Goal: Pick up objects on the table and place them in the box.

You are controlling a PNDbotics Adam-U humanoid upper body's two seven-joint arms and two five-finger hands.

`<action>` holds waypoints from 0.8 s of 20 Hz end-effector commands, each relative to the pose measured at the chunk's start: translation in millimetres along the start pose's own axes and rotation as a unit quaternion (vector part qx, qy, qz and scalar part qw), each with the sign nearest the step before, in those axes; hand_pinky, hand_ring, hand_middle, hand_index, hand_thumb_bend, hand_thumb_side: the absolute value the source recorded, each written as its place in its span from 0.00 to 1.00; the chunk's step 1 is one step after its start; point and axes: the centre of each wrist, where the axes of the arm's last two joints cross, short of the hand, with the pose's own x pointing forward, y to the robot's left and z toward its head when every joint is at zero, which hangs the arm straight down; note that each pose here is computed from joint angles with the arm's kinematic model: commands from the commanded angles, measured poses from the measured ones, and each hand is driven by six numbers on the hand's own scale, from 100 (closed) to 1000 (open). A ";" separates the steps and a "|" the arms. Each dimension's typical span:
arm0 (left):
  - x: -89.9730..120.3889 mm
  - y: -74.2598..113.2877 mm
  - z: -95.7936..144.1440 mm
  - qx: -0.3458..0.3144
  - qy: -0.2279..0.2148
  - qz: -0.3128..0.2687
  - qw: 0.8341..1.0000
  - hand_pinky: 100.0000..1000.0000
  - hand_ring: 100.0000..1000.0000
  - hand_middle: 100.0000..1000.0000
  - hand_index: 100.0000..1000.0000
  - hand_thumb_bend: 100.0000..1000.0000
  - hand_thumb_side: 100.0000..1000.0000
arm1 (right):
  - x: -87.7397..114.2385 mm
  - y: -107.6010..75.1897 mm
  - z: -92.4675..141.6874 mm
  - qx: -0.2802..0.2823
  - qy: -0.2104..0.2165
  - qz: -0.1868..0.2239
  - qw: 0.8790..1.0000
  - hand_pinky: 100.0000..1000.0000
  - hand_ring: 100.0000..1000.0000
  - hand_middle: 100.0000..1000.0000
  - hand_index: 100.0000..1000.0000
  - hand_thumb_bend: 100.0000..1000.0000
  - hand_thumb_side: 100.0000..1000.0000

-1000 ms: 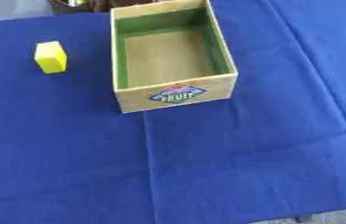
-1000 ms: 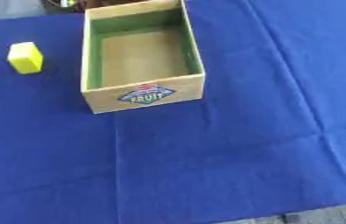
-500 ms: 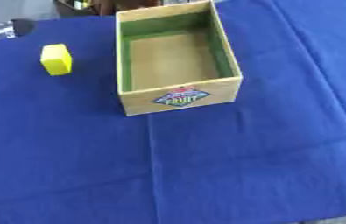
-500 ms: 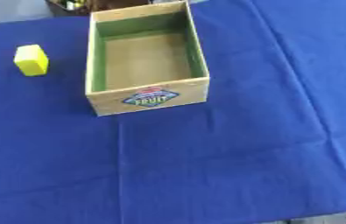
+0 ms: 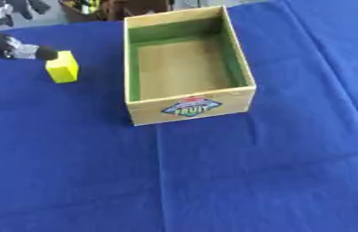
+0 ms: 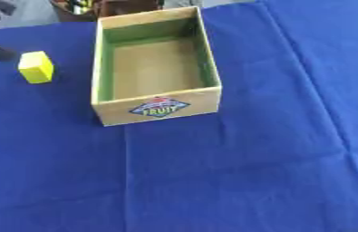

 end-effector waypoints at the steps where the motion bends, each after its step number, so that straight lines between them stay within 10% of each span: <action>1: -11.7 10.2 -0.1 -0.018 0.013 -0.008 1.000 0.65 0.81 0.87 1.00 0.85 0.94 | 6.5 -2.1 -10.7 0.014 -0.019 0.004 1.000 0.65 0.69 0.50 0.77 0.00 1.00; 16: -22.1 17.6 -14.2 -0.119 0.054 -0.040 0.991 0.70 0.82 0.89 1.00 0.83 0.78 | 6.0 0.2 -10.7 0.016 -0.016 0.000 1.000 0.65 0.69 0.50 0.77 0.00 1.00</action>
